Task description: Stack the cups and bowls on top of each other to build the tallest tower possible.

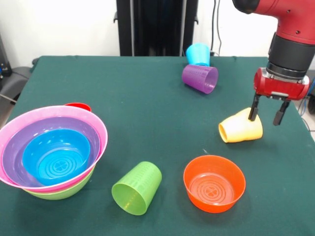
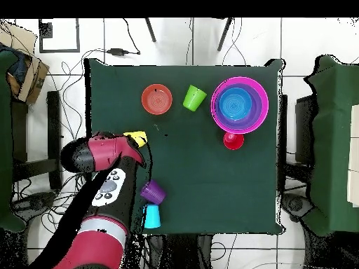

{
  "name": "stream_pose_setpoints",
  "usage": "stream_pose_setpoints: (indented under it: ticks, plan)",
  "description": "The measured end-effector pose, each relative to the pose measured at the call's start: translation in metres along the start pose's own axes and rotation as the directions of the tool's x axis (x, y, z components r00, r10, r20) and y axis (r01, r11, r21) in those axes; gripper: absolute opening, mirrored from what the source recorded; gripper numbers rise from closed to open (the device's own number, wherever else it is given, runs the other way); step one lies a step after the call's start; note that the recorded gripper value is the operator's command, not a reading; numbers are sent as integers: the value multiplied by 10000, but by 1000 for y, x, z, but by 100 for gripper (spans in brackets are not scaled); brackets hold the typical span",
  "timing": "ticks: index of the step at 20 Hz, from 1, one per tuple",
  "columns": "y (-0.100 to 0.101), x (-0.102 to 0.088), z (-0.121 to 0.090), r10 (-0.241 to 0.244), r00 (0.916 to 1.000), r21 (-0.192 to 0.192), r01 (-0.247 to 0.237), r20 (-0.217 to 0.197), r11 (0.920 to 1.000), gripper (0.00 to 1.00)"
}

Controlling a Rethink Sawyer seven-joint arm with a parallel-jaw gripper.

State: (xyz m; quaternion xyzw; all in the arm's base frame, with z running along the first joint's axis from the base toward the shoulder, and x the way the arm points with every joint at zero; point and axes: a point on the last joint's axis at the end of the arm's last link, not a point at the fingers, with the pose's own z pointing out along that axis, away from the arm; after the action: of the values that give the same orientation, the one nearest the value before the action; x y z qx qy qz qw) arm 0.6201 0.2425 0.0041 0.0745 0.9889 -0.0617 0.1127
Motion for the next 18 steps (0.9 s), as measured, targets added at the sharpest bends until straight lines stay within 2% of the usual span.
stream_pose_setpoints:
  ticks: [10, 18]
  plan:
    - [-9, 8, -4, 98, 9998, 75, -97, -177, 9999, 100]
    - [-23, 1, -12, 369, 9992, 93, -368, -155, 9993, 100]
